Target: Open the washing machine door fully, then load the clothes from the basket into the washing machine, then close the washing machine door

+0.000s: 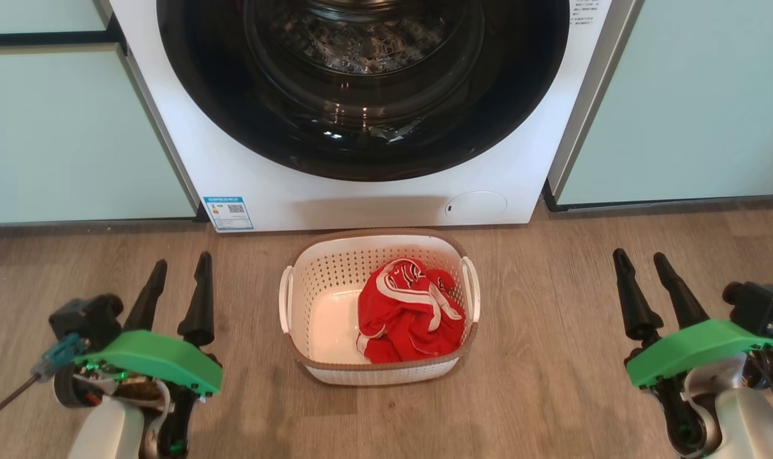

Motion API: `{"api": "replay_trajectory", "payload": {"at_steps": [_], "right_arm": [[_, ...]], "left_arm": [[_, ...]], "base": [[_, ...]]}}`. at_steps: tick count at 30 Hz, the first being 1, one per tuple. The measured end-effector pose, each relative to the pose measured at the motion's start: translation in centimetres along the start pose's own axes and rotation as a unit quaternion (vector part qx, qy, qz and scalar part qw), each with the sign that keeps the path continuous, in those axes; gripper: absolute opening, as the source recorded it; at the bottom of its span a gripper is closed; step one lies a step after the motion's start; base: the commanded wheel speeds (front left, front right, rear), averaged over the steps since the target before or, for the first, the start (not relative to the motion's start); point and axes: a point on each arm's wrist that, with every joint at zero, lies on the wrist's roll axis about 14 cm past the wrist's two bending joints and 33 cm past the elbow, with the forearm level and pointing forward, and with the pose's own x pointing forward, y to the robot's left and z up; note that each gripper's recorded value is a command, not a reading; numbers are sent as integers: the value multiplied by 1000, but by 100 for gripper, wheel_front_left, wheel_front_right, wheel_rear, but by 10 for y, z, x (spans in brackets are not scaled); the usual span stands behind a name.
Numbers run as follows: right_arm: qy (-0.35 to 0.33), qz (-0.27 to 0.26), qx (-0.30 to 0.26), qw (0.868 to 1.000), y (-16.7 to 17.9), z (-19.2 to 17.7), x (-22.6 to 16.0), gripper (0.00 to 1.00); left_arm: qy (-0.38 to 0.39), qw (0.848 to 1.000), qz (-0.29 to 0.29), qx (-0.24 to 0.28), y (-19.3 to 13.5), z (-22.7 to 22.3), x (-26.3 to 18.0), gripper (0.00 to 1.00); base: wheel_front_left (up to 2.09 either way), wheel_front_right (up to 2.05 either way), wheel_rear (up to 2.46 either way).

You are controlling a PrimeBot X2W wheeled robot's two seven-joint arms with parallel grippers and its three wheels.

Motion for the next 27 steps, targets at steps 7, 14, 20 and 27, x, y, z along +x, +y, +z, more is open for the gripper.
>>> {"api": "replay_trajectory", "payload": {"at_steps": [7, 14, 20, 27], "right_arm": [[0, 2, -29, 1000, 1, -1, 3, 100], [1, 5, -59, 998, 2, -2, 5, 100], [-1, 8, -84, 996, 3, -2, 7, 100], [-5, 14, -113, 994, 7, 2, 12, 100]], "left_arm": [[2, 1000, 12, 27, 6, -5, 0, 100], [-12, 999, 9, 48, 5, 2, 7, 100], [-15, 997, 7, 70, 5, 2, 8, 100], [-22, 995, 1, 93, 2, 4, 10, 100]], "base": [[0, 0, 0], [0, 0, 0], [0, 0, 0], [0, 0, 0]]}}
